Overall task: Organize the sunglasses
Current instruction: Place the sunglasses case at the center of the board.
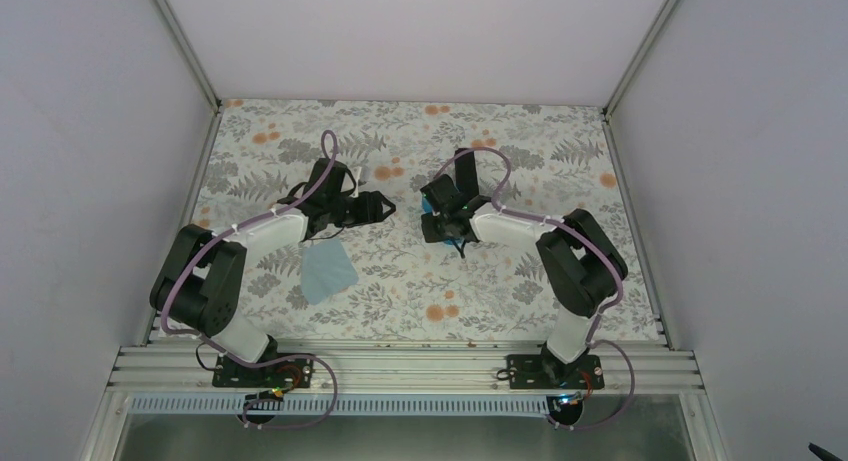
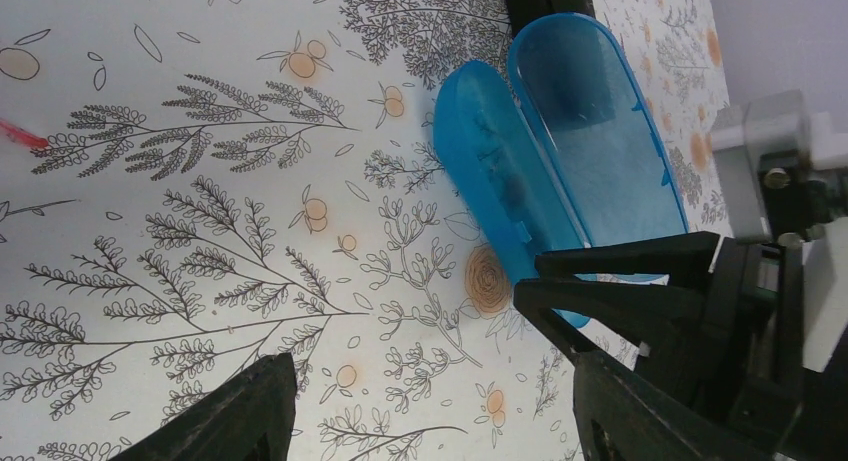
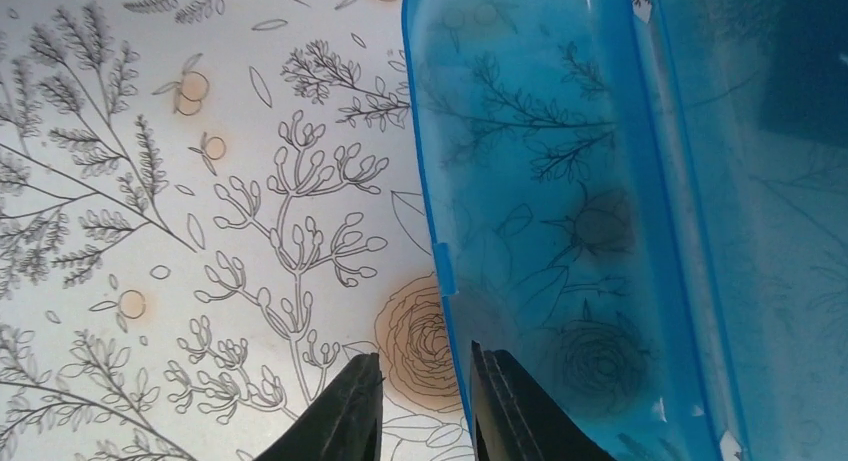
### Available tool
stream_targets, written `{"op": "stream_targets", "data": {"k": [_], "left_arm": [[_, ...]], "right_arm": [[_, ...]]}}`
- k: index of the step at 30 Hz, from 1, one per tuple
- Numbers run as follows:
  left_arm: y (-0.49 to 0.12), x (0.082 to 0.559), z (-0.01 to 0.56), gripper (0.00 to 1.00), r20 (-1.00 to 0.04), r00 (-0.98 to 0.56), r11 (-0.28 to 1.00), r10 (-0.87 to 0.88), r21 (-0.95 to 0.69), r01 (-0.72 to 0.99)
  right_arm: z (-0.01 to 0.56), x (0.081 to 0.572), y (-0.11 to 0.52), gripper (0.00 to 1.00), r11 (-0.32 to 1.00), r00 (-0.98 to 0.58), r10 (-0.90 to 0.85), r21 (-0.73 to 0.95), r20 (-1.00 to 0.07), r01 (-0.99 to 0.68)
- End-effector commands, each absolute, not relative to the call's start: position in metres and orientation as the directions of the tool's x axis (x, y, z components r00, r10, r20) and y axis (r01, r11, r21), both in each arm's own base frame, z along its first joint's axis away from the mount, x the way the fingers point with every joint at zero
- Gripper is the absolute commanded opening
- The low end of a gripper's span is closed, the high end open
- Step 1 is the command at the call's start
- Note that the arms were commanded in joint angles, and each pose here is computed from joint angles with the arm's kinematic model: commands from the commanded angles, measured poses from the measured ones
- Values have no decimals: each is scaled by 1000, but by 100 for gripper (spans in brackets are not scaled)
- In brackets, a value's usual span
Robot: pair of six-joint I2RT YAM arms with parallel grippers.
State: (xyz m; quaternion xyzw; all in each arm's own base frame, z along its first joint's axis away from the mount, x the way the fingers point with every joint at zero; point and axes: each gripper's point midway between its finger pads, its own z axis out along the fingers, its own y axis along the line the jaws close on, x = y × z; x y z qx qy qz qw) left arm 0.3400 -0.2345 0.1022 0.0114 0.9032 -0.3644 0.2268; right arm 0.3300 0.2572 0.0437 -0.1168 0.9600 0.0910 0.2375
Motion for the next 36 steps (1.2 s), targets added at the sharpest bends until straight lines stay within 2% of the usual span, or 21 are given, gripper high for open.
{"op": "stream_targets", "data": {"k": [1, 21, 29, 32, 36], "left_arm": [[-234, 345, 117, 69, -458, -877, 732, -146, -646, 215], [-233, 344, 118, 69, -460, -876, 732, -144, -645, 218], [-233, 343, 120, 69, -462, -875, 731, -144, -646, 221], [-233, 343, 122, 69, -465, -873, 732, -146, -645, 221], [-228, 345, 128, 69, -478, -862, 743, -170, -637, 206]], "right_arm": [[44, 337, 261, 25, 964, -858, -154, 118, -491, -240], [31, 340, 205, 23, 979, -857, -201, -140, -475, -152], [28, 348, 190, 28, 943, -826, -309, -265, -472, -201], [38, 350, 195, 30, 942, -814, -323, -249, -483, -226], [67, 344, 222, 39, 950, -790, -302, -101, -534, -295]]}}
